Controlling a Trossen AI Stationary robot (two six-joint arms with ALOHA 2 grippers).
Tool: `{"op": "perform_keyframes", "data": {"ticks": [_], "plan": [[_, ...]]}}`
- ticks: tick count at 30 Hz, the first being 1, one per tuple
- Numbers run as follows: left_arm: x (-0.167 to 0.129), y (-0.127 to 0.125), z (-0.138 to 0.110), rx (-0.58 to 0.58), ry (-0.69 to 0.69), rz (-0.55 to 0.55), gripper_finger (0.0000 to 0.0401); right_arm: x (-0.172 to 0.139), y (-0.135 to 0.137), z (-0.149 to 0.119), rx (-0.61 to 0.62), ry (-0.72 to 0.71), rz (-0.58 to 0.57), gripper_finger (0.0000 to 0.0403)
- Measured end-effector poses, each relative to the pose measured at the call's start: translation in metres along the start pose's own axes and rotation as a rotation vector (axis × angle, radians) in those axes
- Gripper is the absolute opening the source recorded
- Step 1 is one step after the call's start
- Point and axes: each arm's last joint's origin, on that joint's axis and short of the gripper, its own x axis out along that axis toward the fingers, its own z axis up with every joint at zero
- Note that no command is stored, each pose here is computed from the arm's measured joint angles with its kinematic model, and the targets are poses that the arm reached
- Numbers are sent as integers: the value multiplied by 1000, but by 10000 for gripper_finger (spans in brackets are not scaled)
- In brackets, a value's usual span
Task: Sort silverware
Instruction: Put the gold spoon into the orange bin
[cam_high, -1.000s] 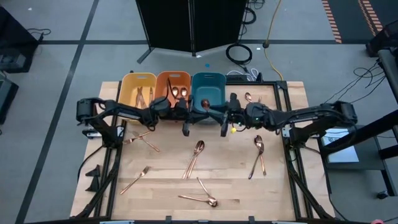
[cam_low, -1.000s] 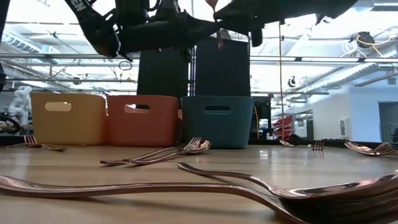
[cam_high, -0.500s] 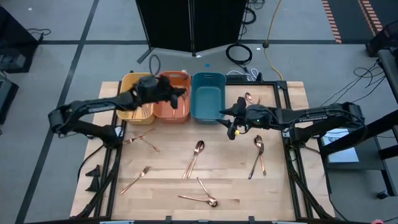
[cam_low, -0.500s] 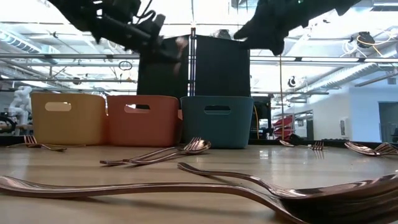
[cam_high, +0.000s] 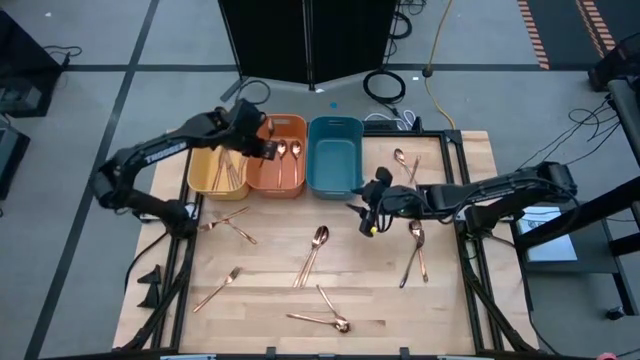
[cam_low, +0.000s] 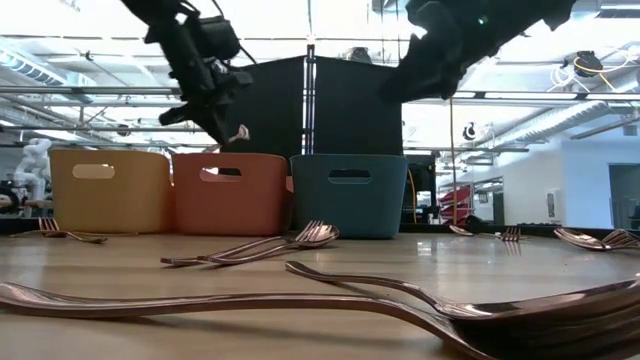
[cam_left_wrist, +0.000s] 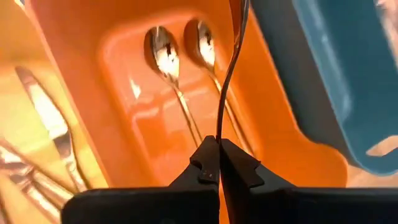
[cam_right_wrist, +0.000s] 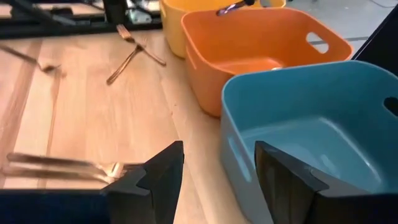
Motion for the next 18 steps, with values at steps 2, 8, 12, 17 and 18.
{"op": "perform_keyframes", "data": {"ticks": [2, 8, 12, 17, 18], "plan": [[6, -3, 7, -11, 61, 34, 0, 1, 1, -1, -9, 7, 1, 188], [38, -10, 23, -50, 206, 79, 0, 1, 2, -2, -17, 8, 4, 188], [53, -12, 29, -26, 273, 109, 5, 1, 2, -3, -18, 18, 2, 188], [56, -13, 31, 49, 290, 105, 35, 1, 2, -5, -19, 37, -1, 188], [56, -13, 31, 51, 286, 104, 43, 1, 2, -5, -21, 41, -1, 188]]}}
